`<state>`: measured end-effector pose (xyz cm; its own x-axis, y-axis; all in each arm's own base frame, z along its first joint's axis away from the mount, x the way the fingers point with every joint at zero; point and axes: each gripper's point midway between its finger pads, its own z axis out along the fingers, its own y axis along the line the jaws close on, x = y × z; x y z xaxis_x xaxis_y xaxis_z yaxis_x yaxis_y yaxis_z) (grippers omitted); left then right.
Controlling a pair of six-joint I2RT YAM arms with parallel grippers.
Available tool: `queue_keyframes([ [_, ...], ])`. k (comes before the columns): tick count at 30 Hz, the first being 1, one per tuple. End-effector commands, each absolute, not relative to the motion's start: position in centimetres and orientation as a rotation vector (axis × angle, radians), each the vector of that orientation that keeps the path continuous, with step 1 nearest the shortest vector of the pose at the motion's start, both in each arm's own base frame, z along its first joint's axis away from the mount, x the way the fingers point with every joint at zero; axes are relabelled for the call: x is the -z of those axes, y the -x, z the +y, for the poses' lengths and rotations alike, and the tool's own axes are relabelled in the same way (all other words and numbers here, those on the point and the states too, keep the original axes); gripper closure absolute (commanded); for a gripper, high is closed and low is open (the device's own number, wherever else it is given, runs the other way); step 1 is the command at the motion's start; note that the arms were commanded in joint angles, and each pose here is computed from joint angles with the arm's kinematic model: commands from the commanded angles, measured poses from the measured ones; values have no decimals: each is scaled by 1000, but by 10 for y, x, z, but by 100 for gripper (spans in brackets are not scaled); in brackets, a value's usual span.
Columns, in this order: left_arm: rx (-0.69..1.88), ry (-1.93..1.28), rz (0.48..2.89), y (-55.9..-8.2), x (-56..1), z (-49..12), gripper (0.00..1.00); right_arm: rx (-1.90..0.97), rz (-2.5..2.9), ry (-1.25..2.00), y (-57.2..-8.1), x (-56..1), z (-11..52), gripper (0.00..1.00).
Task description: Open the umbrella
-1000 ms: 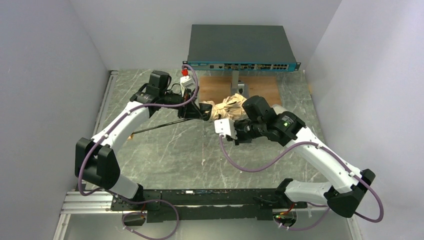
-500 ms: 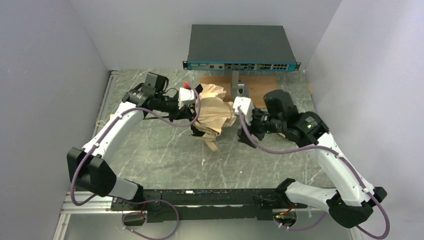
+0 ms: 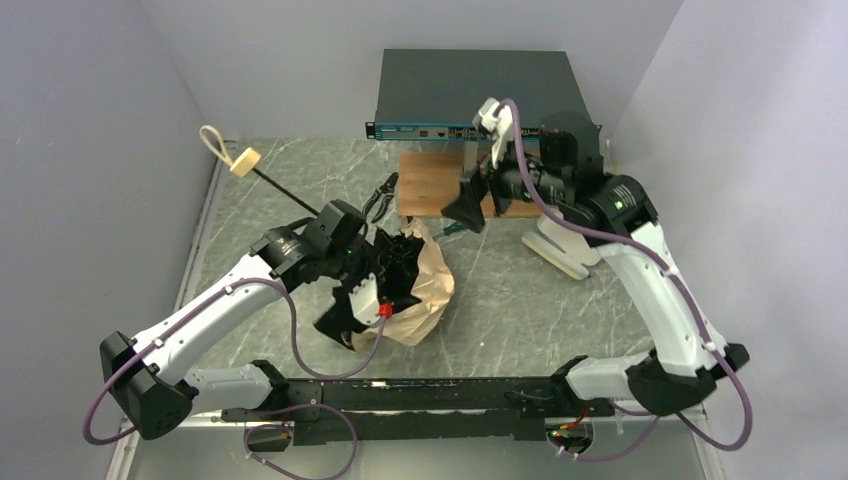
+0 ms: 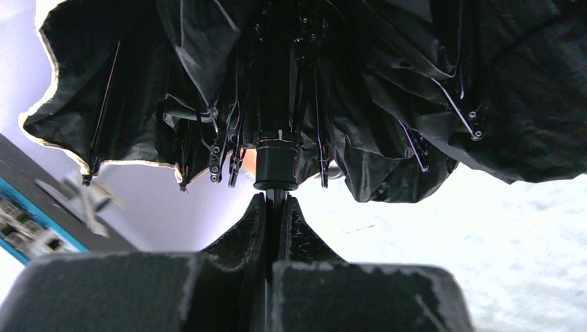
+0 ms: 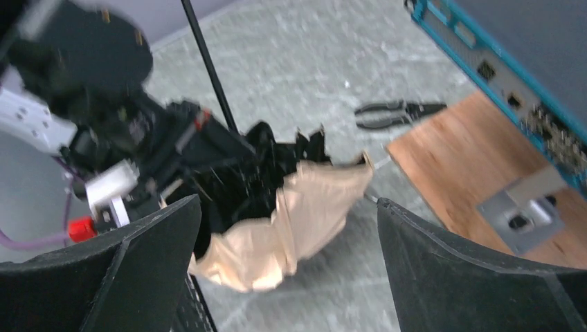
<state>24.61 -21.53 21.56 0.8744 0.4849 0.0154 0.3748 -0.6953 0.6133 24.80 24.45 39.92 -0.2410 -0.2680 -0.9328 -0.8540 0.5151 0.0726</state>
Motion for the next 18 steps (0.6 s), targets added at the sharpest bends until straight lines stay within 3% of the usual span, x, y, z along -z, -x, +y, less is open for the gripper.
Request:
queue_keyframes([
  [1, -539, -2498, 204, -253, -244, -226, 100, -971, 1619, 884, -264, -450, 286, 3],
  [10, -604, -2565, -82, -224, -233, -248, 100, -1166, 1573, 1008, -271, -436, 356, 3],
  [18, -551, -2597, -208, -196, -215, -260, 100, -1279, 1514, 1139, -242, -429, 410, 11],
])
